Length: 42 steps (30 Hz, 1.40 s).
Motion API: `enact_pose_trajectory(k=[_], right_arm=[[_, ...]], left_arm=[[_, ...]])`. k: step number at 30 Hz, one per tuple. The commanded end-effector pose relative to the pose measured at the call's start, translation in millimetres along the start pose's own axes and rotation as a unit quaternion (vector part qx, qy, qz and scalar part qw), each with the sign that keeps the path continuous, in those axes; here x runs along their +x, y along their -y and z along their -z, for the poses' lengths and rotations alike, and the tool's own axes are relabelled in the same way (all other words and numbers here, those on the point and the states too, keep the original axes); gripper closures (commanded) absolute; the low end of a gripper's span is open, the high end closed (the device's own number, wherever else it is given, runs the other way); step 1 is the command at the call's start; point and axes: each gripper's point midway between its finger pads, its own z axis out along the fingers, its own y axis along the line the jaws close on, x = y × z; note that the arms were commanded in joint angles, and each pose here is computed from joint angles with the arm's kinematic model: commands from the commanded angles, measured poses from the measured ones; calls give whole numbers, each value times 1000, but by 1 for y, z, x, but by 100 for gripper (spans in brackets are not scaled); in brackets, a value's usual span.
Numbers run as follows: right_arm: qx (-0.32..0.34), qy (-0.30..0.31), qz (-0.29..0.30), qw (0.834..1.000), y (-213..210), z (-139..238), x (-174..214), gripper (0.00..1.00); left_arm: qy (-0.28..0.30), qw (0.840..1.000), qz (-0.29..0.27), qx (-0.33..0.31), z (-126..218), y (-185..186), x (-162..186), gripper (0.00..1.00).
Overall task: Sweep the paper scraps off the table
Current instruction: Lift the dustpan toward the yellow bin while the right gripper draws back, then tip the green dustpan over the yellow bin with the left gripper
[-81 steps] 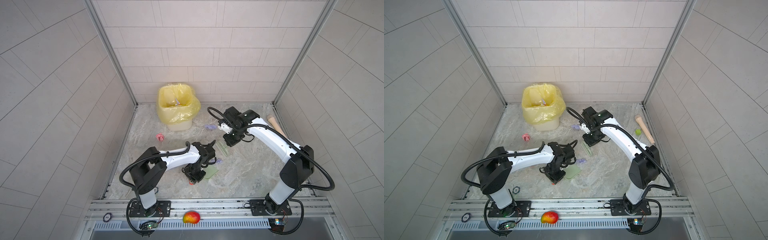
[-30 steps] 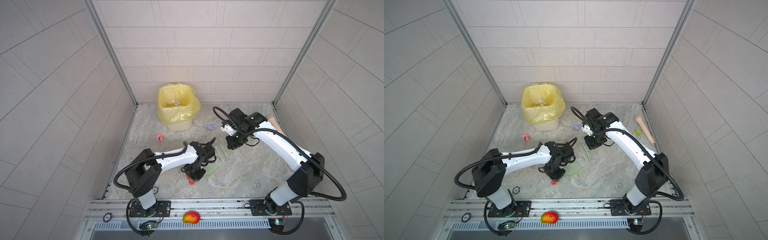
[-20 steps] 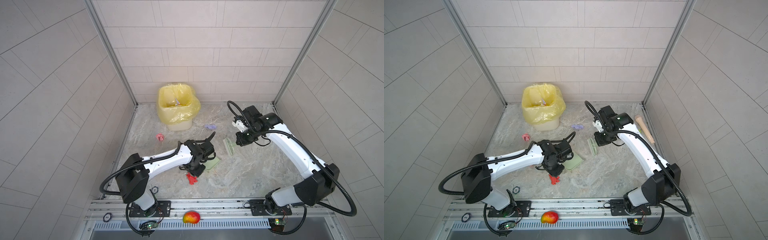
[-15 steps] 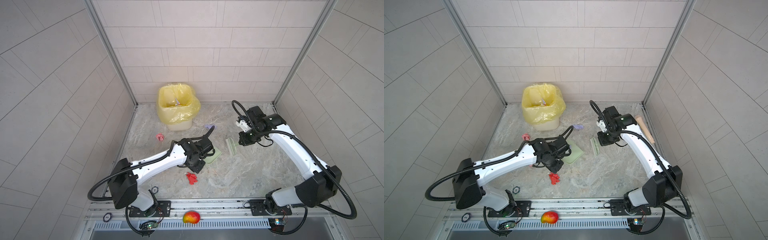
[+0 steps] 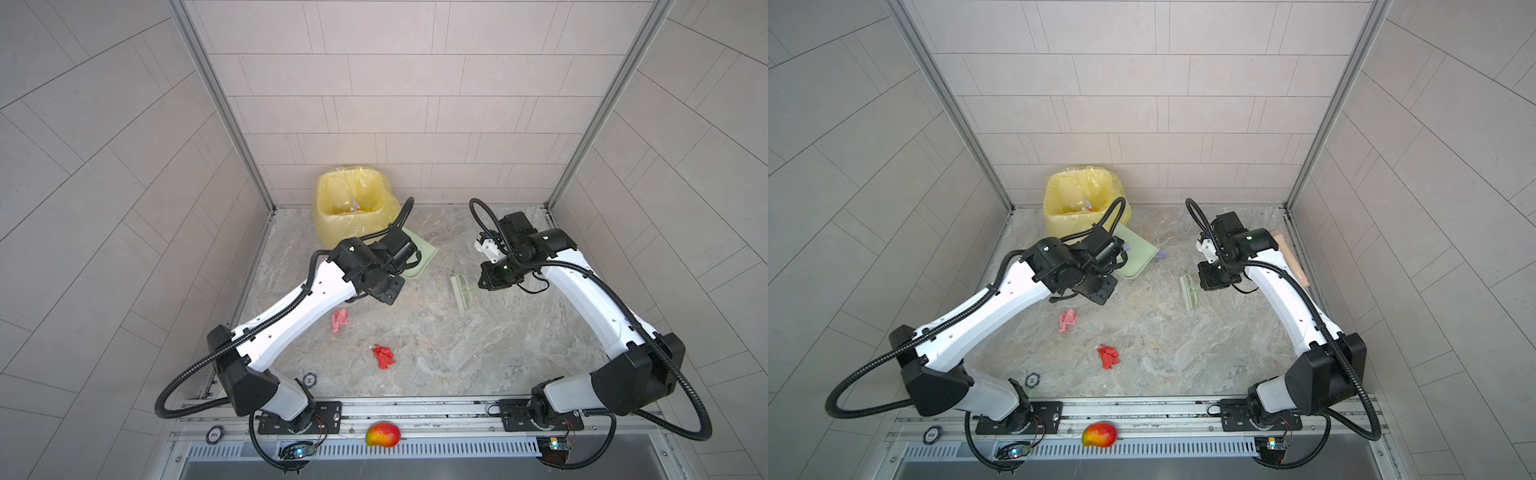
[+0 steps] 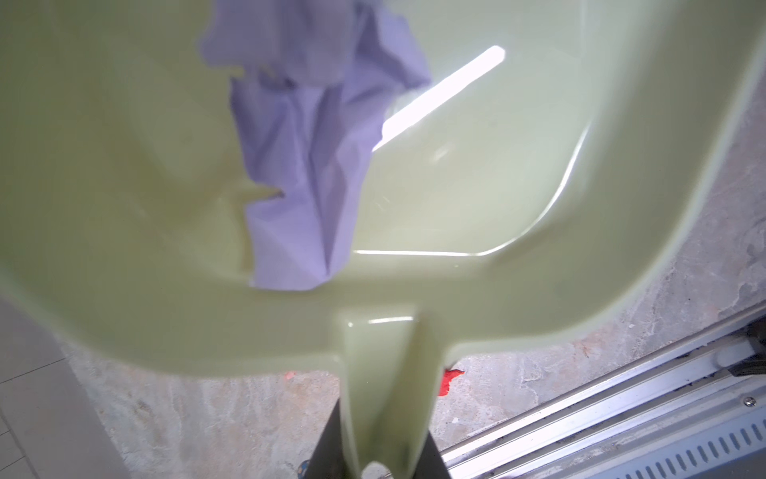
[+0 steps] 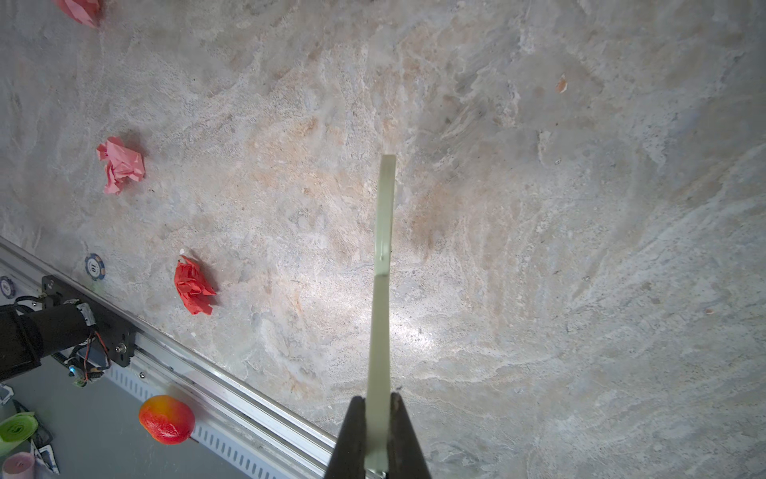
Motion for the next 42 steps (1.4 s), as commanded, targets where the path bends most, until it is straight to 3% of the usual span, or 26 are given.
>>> enact_pose_trajectory(k=[1, 14, 25, 38, 42], right_arm=[[-8, 16, 9, 1000, -3, 11, 0, 100], [-23, 16, 11, 1000, 1, 11, 0, 100], [-39, 12, 10, 999, 5, 10, 1, 100], [-56, 7, 7, 998, 6, 7, -2, 100], [-59, 5, 5, 998, 5, 6, -2, 100]], left_arm=[[-25, 999, 3, -34, 13, -26, 5, 100], [-14, 993, 81, -85, 35, -109, -15, 100], [-1, 978, 151, -147, 39, -188, -32, 100], [-47, 953, 93, -286, 34, -253, -52, 100], [-50, 937, 54, -342, 40, -268, -66, 100]])
